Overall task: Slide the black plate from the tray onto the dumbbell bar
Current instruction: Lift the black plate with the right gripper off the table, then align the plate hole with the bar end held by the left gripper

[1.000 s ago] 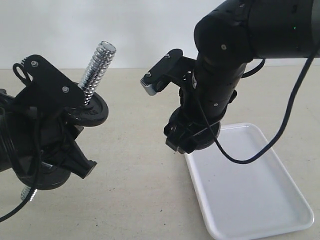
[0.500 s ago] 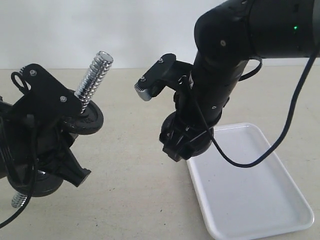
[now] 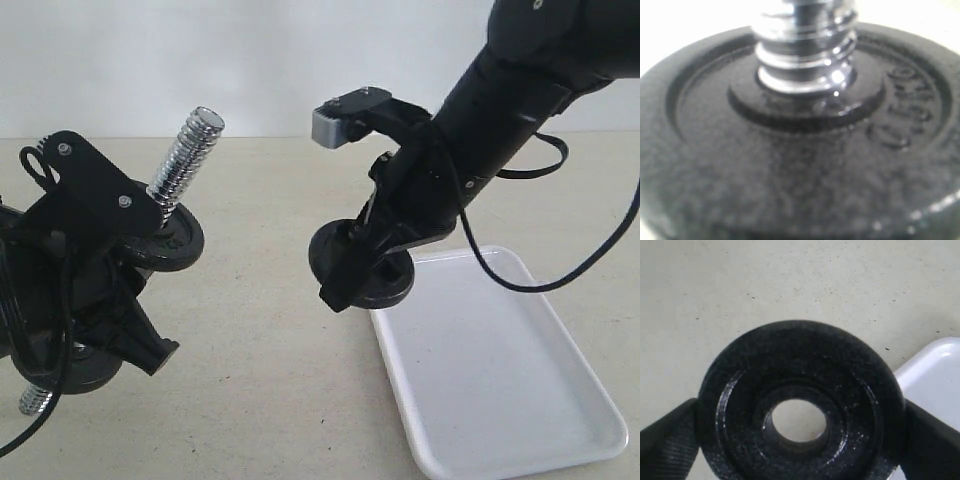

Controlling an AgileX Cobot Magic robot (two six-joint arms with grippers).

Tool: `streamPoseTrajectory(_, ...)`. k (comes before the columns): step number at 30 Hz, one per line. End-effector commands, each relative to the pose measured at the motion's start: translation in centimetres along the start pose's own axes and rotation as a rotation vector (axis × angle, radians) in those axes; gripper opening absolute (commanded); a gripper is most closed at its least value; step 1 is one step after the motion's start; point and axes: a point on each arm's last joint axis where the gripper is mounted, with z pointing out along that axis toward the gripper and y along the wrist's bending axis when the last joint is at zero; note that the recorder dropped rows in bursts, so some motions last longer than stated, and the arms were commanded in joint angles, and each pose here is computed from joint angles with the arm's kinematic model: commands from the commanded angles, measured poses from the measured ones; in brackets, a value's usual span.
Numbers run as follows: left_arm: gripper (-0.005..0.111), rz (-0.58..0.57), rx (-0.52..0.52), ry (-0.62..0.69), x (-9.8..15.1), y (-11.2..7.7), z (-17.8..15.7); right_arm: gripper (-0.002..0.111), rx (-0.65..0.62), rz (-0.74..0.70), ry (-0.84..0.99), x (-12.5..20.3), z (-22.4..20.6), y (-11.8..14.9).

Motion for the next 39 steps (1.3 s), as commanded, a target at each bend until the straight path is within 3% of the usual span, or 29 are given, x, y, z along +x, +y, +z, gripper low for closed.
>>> streamPoseTrajectory(1,0.004,-0.006,-0.103,-0.073,-1.6,1.9,-1.4,0.0,-0.154,-0.047,-0.117,0.1,-2.3,-0.3)
streamPoseTrajectory(7,0.004,-0.006,-0.103,-0.073,-1.6,1.9,-1.4,0.0,-0.319,-0.053,-0.278,0.4,-4.4,-1.2)
streamPoseTrajectory(14,0.004,-0.006,-0.101,-0.074,-1.6,1.9,-1.4,0.0,-0.312,-0.072,-0.432,0.3,-5.8,-2.7)
streamPoseTrajectory(28,0.004,-0.009,-0.097,-0.075,-1.6,1.9,-1.4,0.0,-0.317,-0.188,-0.614,-0.9,-6.6,-2.4)
streamPoseTrajectory(39,0.004,-0.004,-0.091,-0.07,-1.6,1.7,-1.2,0.0,-0.338,-0.168,-0.697,-1.6,-7.1,-2.2)
